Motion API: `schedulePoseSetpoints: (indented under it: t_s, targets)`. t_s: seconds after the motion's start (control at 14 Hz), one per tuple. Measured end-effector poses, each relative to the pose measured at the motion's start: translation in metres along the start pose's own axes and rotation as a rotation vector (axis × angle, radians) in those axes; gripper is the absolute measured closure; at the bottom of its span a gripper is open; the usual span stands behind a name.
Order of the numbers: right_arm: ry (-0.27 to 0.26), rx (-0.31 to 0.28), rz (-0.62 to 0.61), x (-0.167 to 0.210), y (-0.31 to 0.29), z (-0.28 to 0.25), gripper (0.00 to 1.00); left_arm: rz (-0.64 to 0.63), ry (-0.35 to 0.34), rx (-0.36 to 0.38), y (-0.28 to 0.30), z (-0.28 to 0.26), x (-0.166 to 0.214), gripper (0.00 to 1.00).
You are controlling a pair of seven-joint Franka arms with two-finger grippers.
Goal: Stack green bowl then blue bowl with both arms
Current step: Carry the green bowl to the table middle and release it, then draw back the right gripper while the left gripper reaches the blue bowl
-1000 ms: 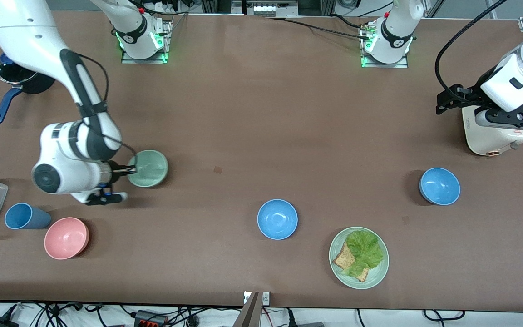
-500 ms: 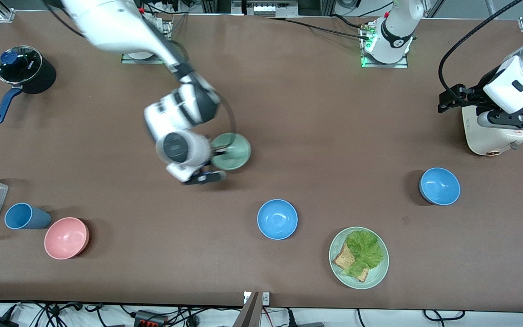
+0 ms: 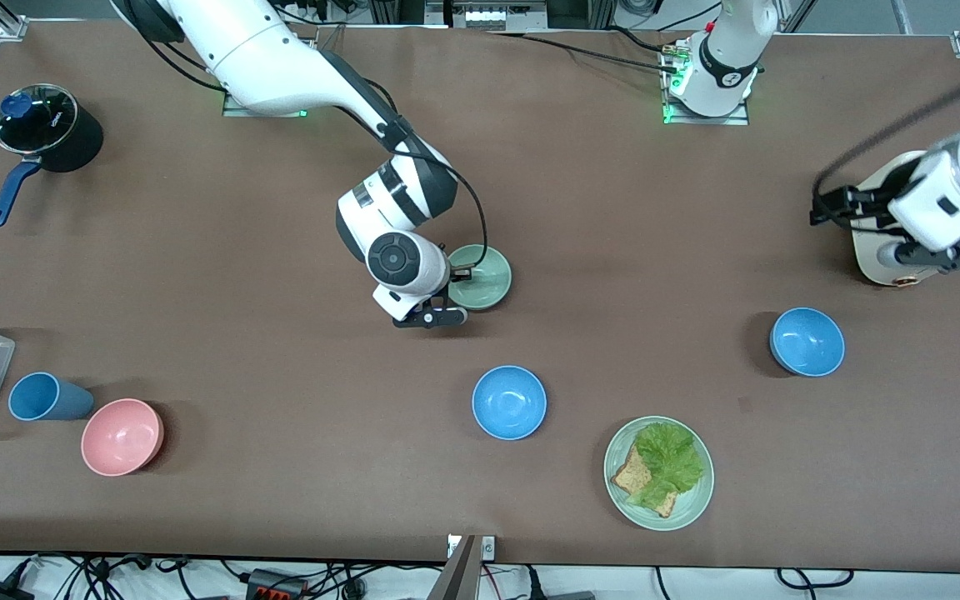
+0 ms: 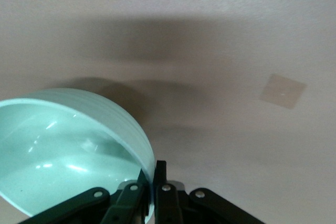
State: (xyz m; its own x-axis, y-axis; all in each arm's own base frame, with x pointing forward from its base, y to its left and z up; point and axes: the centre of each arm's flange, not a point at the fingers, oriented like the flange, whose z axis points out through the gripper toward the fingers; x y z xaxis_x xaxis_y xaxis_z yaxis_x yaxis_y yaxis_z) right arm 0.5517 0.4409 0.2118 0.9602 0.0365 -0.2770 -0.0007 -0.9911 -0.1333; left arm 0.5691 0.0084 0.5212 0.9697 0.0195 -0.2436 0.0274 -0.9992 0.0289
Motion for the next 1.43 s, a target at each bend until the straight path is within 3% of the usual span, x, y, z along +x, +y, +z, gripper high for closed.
schedulePoseSetpoints:
  t_s: [0.21,0.43,0.71,0.86,1.07,1.21,1.43]
  targets:
    - [-0.017,0.023,0.015,-0.002,-0.004,0.008,0.95,-0.039,-0.008,-0.005,-0.028,0.019,0.017,0.00]
    - [-0.026,0.015,0.059,-0.008,-0.013,0.018,0.92,-0.041,0.016,0.040,-0.036,0.028,0.030,0.00]
    - [0.021,0.049,0.115,-0.002,-0.024,-0.015,0.56,-0.031,0.059,0.066,-0.038,0.051,0.045,0.00]
    - [0.085,0.051,0.112,0.004,-0.021,-0.065,0.35,-0.013,0.089,0.065,-0.043,0.081,0.052,0.00]
    - [0.205,-0.002,0.141,0.010,0.022,-0.166,0.05,0.025,0.137,0.059,-0.077,0.127,0.054,0.00]
    - [0.259,-0.048,0.154,0.016,0.070,-0.219,0.00,0.021,0.160,0.054,-0.098,0.153,0.052,0.00]
    - [0.265,-0.071,0.167,0.028,0.159,-0.277,0.00,0.011,0.174,0.043,-0.109,0.184,0.060,0.00]
